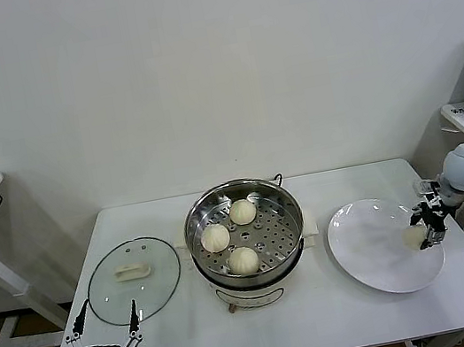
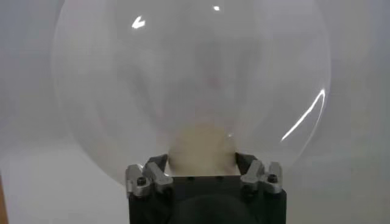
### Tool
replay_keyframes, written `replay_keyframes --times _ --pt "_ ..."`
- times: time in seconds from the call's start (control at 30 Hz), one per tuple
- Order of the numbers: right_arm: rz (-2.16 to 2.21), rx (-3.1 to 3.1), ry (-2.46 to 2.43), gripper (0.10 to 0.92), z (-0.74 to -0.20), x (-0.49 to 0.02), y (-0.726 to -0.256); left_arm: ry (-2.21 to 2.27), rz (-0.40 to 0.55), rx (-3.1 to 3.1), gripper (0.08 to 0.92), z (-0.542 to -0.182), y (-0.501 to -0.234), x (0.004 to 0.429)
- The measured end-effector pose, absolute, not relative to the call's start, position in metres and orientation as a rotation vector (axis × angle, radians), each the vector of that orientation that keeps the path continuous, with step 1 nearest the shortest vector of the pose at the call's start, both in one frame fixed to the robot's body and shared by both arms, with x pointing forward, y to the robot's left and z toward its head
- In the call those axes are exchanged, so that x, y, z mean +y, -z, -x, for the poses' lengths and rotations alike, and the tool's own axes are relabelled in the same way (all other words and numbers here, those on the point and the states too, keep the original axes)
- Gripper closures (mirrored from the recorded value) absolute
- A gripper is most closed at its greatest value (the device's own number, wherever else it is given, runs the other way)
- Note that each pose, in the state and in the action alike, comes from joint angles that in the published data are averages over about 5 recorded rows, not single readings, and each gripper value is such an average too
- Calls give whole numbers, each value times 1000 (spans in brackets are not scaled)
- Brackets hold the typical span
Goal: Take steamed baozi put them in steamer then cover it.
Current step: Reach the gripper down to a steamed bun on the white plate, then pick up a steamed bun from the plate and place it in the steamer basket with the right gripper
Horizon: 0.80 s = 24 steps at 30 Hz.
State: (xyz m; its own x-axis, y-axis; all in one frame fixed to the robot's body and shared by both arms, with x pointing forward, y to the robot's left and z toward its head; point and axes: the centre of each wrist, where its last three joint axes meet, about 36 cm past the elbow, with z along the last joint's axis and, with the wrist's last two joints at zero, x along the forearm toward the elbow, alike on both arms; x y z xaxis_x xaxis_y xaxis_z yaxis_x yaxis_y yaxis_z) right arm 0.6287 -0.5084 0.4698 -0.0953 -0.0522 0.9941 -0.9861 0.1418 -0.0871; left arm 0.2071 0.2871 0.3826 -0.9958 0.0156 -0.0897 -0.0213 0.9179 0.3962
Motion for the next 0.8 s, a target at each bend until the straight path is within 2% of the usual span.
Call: replay_keyframes --times 0.17,0.33,0.57,0.8 --pt "-1110 -1385 -1154 356 -630 -506 -479 -622 0 2987 177 -207 -383 287" --pt "-1150 -1391 -1186 360 -640 -496 -510 -621 -10 2982 177 -208 -385 286" --pt "-1254 -1385 -1244 353 -666 -455 -589 -619 -27 2975 177 -210 -386 285" --pt "-1385 -1383 -1302 360 -681 -383 -672 -619 -27 2969 177 -213 -388 286"
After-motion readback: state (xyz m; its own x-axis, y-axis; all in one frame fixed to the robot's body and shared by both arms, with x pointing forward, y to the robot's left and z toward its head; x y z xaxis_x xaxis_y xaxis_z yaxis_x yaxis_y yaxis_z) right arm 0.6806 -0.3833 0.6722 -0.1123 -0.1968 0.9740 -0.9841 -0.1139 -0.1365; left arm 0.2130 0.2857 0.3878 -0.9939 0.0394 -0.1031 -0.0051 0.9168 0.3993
